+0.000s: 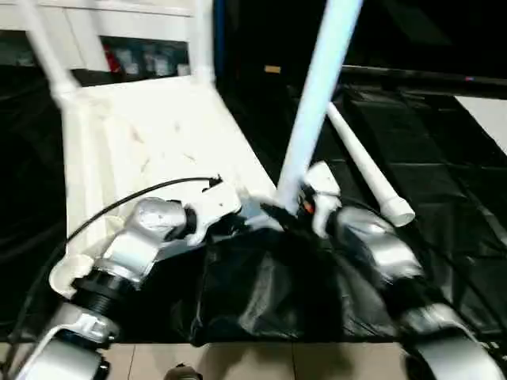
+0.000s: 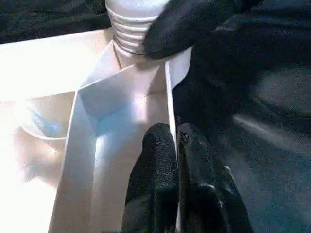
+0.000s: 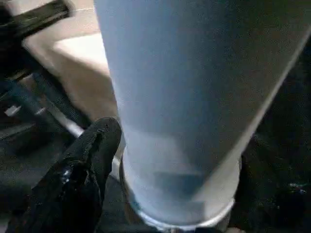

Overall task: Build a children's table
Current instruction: Rotate leg to tighten

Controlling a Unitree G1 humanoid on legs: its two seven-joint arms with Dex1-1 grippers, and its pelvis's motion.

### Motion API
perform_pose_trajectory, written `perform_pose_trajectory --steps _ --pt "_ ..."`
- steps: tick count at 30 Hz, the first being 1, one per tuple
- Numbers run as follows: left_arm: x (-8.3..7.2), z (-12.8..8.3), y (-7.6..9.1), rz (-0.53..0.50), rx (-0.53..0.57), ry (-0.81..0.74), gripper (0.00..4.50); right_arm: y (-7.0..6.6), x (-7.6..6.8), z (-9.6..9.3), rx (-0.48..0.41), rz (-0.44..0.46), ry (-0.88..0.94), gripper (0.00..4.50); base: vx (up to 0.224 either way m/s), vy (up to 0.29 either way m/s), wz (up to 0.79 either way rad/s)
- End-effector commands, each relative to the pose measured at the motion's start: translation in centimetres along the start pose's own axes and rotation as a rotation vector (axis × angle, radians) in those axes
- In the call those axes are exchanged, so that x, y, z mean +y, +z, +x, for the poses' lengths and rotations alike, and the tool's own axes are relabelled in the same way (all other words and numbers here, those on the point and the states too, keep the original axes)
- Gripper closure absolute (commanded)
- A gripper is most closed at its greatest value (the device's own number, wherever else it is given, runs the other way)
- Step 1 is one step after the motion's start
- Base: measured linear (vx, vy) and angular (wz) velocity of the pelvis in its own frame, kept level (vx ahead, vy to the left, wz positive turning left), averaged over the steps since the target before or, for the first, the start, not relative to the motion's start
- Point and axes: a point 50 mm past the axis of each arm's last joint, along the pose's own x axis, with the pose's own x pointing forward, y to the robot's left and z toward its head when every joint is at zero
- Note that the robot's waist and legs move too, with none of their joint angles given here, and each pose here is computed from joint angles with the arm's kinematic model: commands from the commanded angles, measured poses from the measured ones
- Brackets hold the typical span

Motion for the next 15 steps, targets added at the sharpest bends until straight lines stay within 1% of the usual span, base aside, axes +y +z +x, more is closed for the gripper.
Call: perform_pose_trajectory --steps 1,3,4,7,9,12,14,15 --pt "-1.0 1.0 1.1 0.066 -0.051 -0.122 4.50 0.3 1.0 -0.1 0.007 -0.028 0.129 0.89 0.000 0.000 0.00" --pt "-1.1 0.9 1.0 0.070 -0.049 -0.137 4.50 0.2 1.1 -0.3 0.020 -0.029 0.149 0.89 0.000 0.000 0.00" --pt "-1.2 0.8 0.9 0.081 -0.041 -0.162 4.50 0.0 1.3 -0.5 0.046 -0.030 0.183 1.05 0.000 0.000 0.00" --pt "-1.2 0.6 0.8 0.090 -0.040 -0.182 4.50 -0.3 1.6 -0.7 0.068 -0.035 0.223 1.15 0.000 0.000 0.00" --pt "-1.2 0.5 0.7 0.090 -0.039 -0.190 4.50 -0.4 1.7 -0.7 0.074 -0.034 0.240 1.26 0.000 0.000 0.00" --pt "-1.1 0.4 0.5 0.090 -0.038 -0.200 4.50 -0.4 1.9 -0.7 0.079 -0.032 0.254 1.59 0.000 0.000 0.00" --pt "-0.9 0.2 0.2 0.085 -0.028 -0.201 4.50 -0.5 2.1 -0.6 0.077 -0.009 0.257 1.73 0.000 0.000 0.00" --pt "-0.8 0.2 0.2 0.078 -0.029 -0.192 4.50 -0.6 2.1 -0.5 0.076 -0.001 0.253 1.73 0.000 0.000 0.00"
